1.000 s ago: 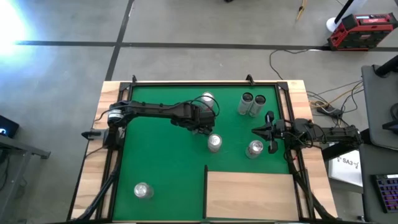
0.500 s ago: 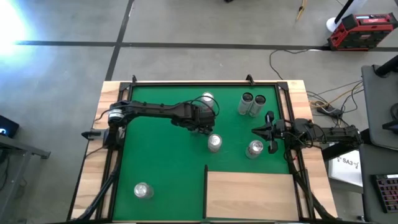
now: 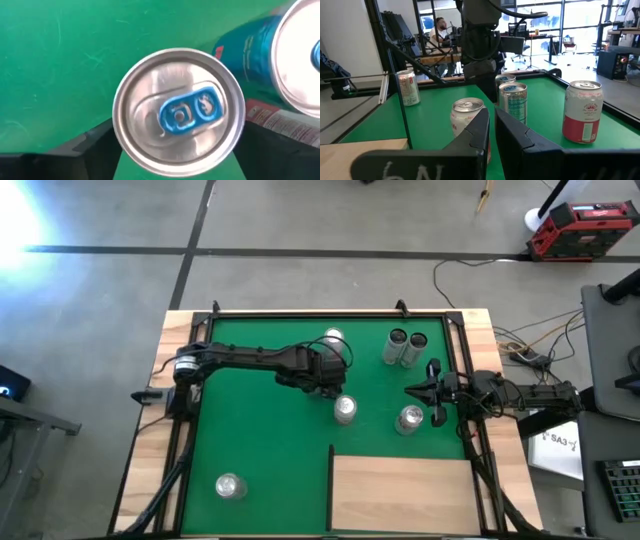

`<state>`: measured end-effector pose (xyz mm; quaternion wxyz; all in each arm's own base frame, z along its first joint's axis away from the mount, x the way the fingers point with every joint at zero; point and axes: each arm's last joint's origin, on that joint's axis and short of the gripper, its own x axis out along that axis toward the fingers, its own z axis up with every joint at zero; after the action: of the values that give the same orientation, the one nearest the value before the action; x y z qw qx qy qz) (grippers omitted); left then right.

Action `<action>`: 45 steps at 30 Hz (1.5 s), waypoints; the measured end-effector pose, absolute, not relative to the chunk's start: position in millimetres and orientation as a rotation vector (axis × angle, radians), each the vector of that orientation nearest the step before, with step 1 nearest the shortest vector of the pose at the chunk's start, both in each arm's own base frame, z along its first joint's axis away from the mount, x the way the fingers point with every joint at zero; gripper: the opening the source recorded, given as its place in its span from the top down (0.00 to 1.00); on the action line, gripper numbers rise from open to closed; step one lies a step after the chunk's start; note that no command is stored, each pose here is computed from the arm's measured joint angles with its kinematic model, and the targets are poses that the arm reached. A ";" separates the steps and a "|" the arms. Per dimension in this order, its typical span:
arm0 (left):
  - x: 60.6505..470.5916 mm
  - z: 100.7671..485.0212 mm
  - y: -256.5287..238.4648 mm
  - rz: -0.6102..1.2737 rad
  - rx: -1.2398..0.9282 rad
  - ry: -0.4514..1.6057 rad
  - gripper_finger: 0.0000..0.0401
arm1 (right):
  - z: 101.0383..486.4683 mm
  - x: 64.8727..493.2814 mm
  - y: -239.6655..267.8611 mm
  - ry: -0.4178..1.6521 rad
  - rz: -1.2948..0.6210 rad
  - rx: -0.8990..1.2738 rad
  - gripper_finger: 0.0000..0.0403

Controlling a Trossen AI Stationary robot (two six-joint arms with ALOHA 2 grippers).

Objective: Place canned beverage on shelf
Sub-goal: Move the left red-silver soda can to the center of the table

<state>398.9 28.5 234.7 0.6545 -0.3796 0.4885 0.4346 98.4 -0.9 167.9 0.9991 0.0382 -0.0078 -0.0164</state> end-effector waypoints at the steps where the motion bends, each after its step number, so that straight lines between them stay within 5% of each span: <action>1: 398.8 234.7 27.0 0.986 -0.864 1.110 0.18 | 167.9 98.4 -0.9 -0.016 -0.033 0.077 0.94; 10: 395.2 234.4 1.2 0.963 -0.956 1.190 0.01 | 167.8 98.4 -0.9 -0.015 -0.033 0.076 0.94; 26: 321.9 269.2 -115.7 1.426 -0.995 1.076 0.01 | 167.8 98.4 -0.9 -0.015 -0.033 0.077 0.94; 45: 220.0 275.7 -174.1 1.615 -1.233 0.917 0.01 | 167.9 98.4 -0.8 -0.016 -0.033 0.076 0.94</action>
<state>220.0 -174.1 275.7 0.4405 -0.4966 0.3692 0.6504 98.4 -0.8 167.9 0.9991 0.0382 -0.0080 -0.0163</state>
